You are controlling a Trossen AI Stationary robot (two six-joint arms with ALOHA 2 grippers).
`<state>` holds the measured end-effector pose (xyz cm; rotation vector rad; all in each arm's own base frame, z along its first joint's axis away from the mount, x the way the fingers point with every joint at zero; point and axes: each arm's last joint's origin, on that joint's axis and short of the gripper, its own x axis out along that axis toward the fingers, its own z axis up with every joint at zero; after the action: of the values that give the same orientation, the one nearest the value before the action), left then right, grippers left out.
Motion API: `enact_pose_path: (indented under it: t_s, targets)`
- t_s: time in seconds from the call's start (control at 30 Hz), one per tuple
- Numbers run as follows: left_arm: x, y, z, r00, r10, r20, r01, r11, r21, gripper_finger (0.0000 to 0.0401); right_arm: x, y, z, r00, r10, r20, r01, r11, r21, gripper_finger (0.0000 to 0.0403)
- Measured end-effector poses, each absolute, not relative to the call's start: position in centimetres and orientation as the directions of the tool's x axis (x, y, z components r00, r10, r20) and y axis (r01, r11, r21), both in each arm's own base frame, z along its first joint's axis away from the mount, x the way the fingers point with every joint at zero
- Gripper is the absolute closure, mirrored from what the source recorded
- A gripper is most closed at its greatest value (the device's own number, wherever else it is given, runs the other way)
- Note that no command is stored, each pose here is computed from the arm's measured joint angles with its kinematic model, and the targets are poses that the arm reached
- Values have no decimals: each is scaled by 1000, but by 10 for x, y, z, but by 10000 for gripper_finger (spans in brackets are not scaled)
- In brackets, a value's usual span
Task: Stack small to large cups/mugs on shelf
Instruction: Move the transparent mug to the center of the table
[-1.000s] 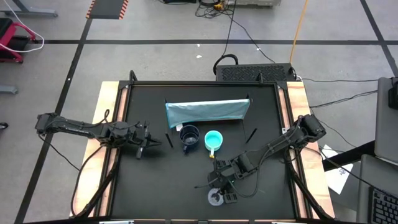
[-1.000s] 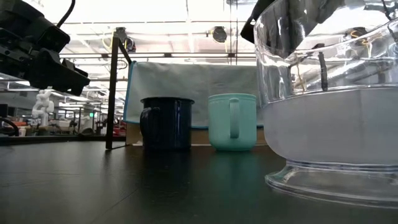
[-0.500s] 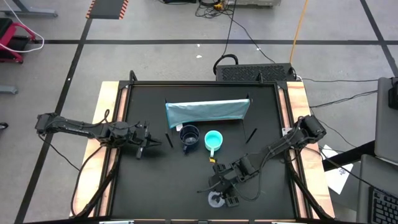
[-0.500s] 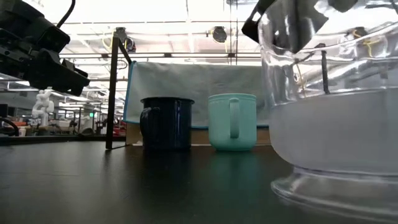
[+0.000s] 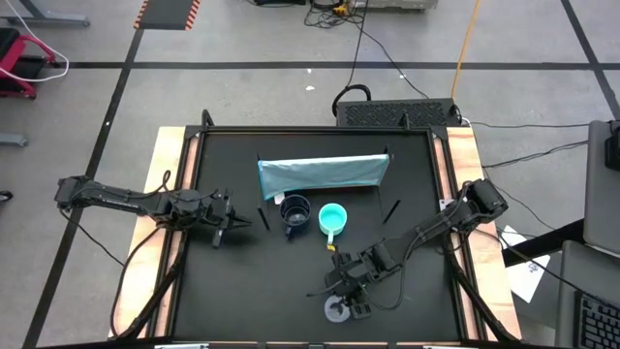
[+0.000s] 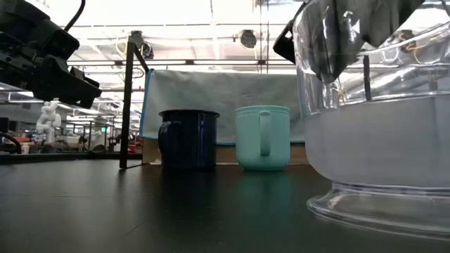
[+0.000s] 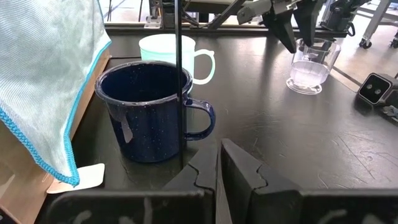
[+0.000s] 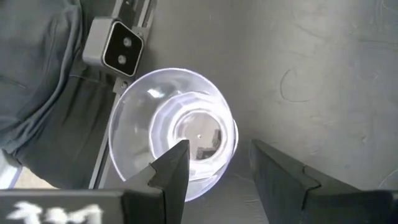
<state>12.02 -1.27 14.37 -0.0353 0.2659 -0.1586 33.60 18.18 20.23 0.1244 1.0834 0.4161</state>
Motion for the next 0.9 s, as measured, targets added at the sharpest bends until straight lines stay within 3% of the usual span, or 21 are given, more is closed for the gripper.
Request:
enact_pose_path:
  t_s: [0.3,0.53,0.67,0.8,0.9]
  targets:
    - [120,-13,144,953,-161,-259,151,987,-57,377,334,181,198,398,383,-834,-286,915,283,245]
    - [120,-13,144,952,-161,-259,151,987,-57,377,333,179,192,402,382,-832,-270,918,291,273]
    - [120,-13,144,953,-160,-259,151,987,-57,377,334,180,193,410,388,-826,-270,916,296,310]
    - [120,-13,144,953,-161,-259,151,987,-57,377,335,179,193,416,390,-821,-265,916,301,381]
    - [120,-13,144,953,-160,-258,151,987,-57,377,336,177,195,422,392,-818,-265,916,303,394]
